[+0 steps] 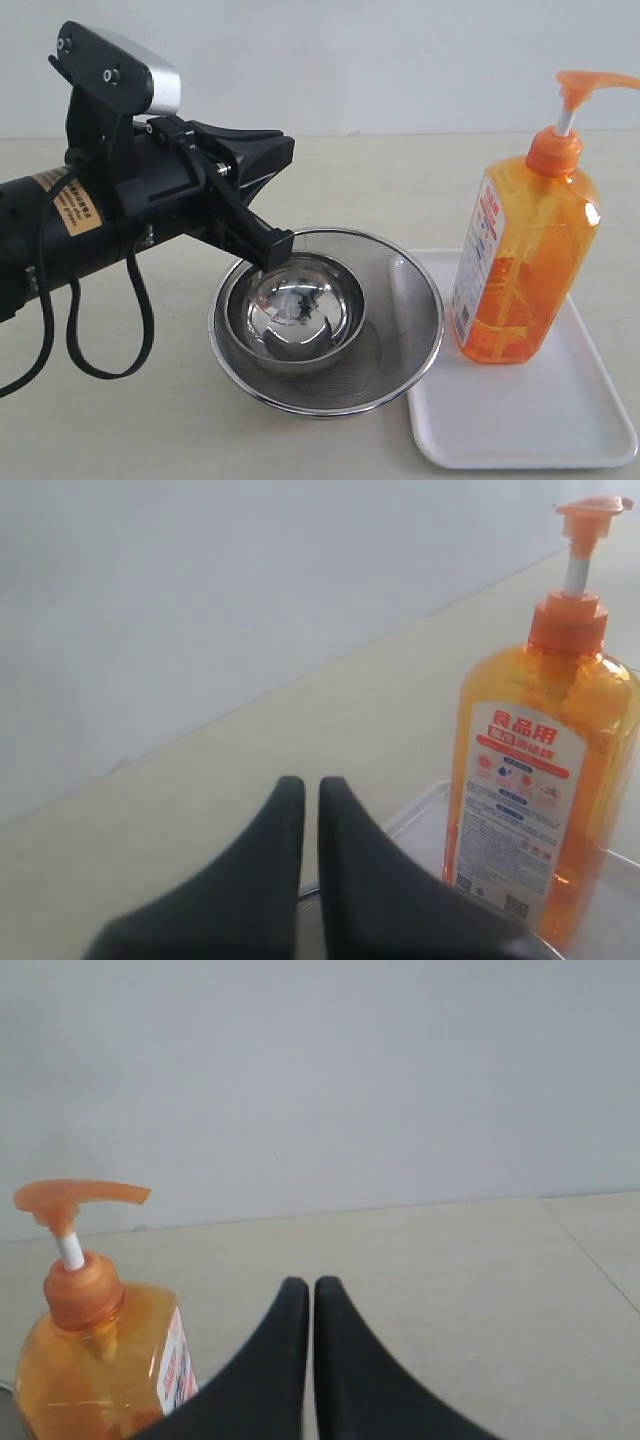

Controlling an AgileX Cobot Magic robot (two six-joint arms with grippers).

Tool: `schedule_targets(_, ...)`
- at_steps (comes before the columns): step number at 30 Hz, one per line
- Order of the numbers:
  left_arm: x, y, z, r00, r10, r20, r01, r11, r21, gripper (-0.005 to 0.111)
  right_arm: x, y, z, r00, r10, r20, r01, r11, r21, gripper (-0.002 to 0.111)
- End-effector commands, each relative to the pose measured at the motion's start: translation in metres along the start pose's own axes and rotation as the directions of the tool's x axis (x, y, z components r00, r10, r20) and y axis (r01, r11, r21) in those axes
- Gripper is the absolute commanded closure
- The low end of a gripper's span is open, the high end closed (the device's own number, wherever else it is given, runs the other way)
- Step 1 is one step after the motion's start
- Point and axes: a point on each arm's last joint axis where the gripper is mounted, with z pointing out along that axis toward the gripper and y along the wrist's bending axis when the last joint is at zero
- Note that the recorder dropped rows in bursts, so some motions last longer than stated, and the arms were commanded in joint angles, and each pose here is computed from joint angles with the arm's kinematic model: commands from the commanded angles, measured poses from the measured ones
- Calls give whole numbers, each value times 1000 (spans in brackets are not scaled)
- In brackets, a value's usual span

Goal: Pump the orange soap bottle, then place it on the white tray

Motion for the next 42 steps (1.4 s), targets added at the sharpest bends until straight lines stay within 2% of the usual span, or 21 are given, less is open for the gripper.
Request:
schedule_targets(1,-2,2,-2,1000,-5,19,5,1000,-12,102,2,0,0,1000,3,-1,-3,1000,-2,109)
schedule_targets(12,-2,2,-2,1000,-2,19,3,1000,-12,102,1,-4,-7,1000,9,29,-10,1000,15,109)
schedule_targets(15,-2,2,-2,1000,-2,19,3,1000,-12,102,16,-8,-19,991,54,124,-55,998,10,109)
schedule_targets(18,-2,2,-2,1000,-2,19,3,1000,-12,102,39,-2,-19,973,41,229,-30,998,-54,109)
schedule_targets(21,-2,2,-2,1000,-2,19,3,1000,-12,102,63,2,-15,963,30,268,-5,996,-93,109)
schedule_targets(25,-2,2,-2,1000,-2,19,3,1000,-12,102,100,4,-2,981,17,194,6,993,-116,109)
schedule_targets(35,-2,2,-2,1000,-2,19,3,1000,-12,102,104,1,-1,988,46,148,-33,995,-94,109)
schedule_targets(39,-2,2,-2,1000,-2,19,3,1000,-12,102,109,3,-1,992,-66,109,76,993,-93,109)
schedule_targets(42,-2,2,-2,1000,-2,19,3,1000,-12,102,115,2,0,995,-87,44,91,992,-87,109)
